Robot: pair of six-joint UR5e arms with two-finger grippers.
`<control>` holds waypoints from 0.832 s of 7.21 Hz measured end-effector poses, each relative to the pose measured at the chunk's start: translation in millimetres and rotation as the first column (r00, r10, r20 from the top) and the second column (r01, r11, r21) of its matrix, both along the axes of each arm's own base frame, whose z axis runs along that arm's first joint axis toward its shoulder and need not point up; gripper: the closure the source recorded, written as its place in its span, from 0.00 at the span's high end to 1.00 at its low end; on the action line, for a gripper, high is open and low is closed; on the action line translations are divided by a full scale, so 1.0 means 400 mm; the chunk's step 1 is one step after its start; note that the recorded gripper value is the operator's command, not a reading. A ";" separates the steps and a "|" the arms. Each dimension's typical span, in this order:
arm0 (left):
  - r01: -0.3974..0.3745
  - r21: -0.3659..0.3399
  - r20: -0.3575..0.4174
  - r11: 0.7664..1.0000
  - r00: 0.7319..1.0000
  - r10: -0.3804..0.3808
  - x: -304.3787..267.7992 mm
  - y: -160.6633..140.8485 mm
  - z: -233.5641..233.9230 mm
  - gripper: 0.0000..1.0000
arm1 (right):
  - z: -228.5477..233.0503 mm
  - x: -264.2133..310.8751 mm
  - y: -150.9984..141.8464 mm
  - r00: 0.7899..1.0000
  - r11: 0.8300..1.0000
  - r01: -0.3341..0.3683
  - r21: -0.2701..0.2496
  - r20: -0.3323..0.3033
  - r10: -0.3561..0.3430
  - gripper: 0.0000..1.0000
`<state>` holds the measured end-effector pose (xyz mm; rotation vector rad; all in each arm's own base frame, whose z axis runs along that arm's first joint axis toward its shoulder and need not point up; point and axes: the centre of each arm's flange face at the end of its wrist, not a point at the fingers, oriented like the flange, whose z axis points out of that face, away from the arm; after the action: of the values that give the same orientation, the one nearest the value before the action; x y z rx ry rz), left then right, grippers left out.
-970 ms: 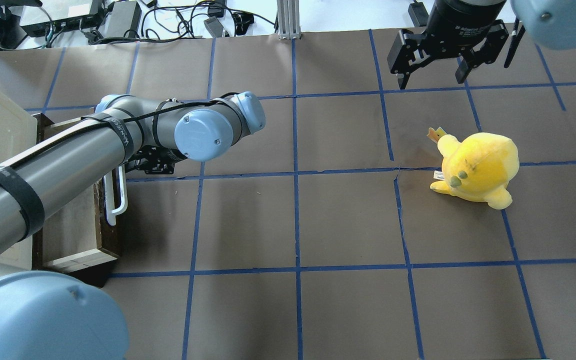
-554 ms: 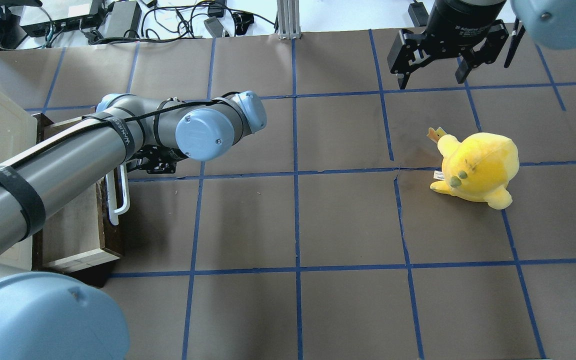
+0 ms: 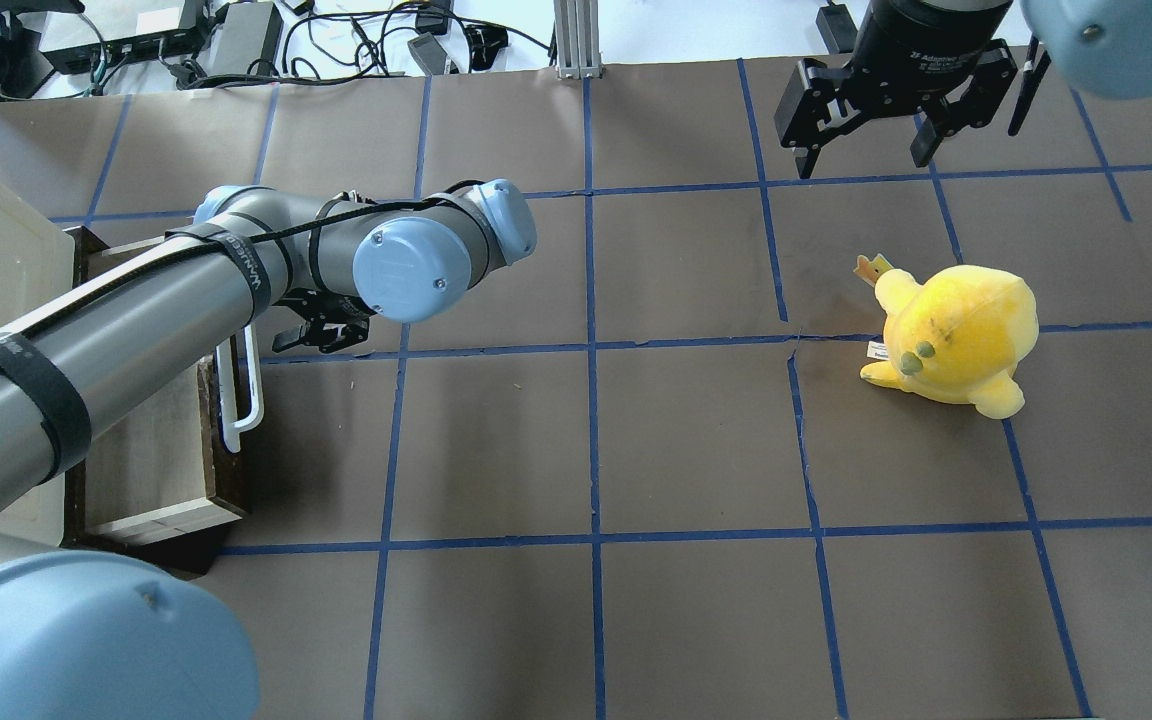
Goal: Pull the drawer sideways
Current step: 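Pull the handle with the left gripper away from the cabinet, then open the left gripper and lift it off the handle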
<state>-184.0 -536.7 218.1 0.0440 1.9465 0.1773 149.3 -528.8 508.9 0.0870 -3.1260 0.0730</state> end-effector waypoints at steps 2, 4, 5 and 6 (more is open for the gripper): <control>-0.029 -0.015 -0.127 0.999 0.991 0.027 -0.071 -0.023 0.072 0.84 | 0.000 0.000 0.000 1.000 1.000 0.000 0.000 0.000 0.000 1.00; -0.037 -0.031 -0.336 0.999 0.942 0.024 -0.155 -0.033 0.204 0.89 | 0.000 0.000 0.000 1.000 1.000 0.000 0.000 0.000 0.000 1.00; -0.032 -0.055 -0.475 0.998 0.880 0.002 -0.182 -0.025 0.289 0.92 | 0.000 0.000 0.000 1.000 1.000 0.001 0.000 0.000 -0.001 1.00; -0.020 -0.086 -0.605 0.996 0.795 -0.036 -0.198 -0.009 0.382 0.93 | 0.000 0.000 0.000 1.000 1.000 0.001 0.000 0.000 -0.001 1.00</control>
<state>-263.4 -540.4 371.0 0.0553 2.6015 0.0716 149.4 -528.7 509.0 0.0859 -3.1261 0.0733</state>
